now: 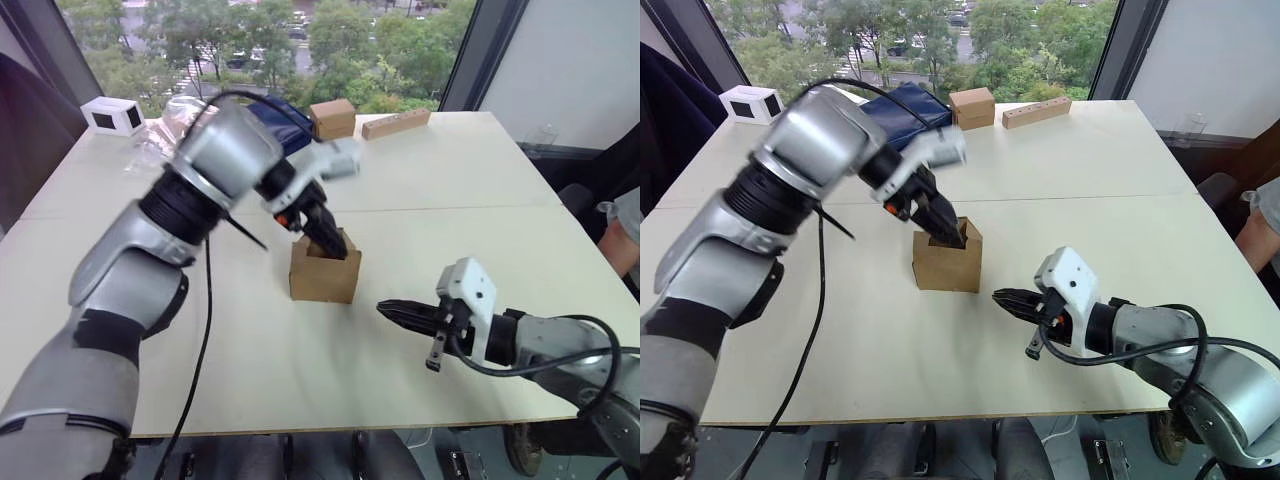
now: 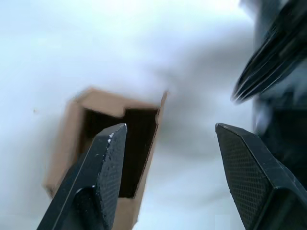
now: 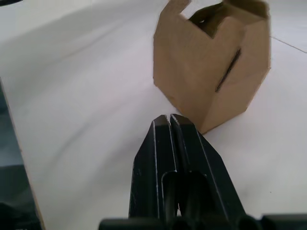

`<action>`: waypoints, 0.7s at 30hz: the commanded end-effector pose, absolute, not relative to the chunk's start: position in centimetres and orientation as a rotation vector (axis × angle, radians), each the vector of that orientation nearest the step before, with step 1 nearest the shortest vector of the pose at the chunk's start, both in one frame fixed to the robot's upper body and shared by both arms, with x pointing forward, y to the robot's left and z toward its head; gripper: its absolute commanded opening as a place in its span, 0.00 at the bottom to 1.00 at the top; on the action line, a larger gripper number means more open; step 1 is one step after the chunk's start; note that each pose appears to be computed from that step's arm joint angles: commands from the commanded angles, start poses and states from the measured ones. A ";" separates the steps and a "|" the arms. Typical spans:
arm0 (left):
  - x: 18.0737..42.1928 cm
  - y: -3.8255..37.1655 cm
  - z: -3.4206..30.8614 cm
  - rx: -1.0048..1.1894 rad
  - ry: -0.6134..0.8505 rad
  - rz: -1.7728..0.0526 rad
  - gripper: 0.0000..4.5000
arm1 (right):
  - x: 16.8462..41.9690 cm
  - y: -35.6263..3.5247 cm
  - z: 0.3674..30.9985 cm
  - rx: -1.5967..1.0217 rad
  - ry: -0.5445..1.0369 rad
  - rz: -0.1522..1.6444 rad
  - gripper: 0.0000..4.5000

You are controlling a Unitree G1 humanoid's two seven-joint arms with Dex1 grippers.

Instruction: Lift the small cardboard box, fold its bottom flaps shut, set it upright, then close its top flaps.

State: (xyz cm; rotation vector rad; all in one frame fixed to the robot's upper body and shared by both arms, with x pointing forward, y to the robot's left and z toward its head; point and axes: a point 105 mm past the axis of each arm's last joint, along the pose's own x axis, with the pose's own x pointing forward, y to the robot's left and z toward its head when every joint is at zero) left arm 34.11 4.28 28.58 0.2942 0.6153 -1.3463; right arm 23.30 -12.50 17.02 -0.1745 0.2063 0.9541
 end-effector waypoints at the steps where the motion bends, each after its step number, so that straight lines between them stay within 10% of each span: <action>1: 36.1 7.8 30.8 0.142 0.405 -1.232 0.62 | 23.7 -13.1 17.9 -0.135 0.159 0.940 0.00; 9: 36.1 15.1 26.3 -0.006 0.146 -0.972 0.01 | 25.4 -14.5 17.3 -0.143 0.189 0.889 0.00; 21: 34.4 17.0 14.1 0.121 0.152 -0.628 0.01 | 28.9 -15.2 13.1 -0.189 0.236 0.731 0.00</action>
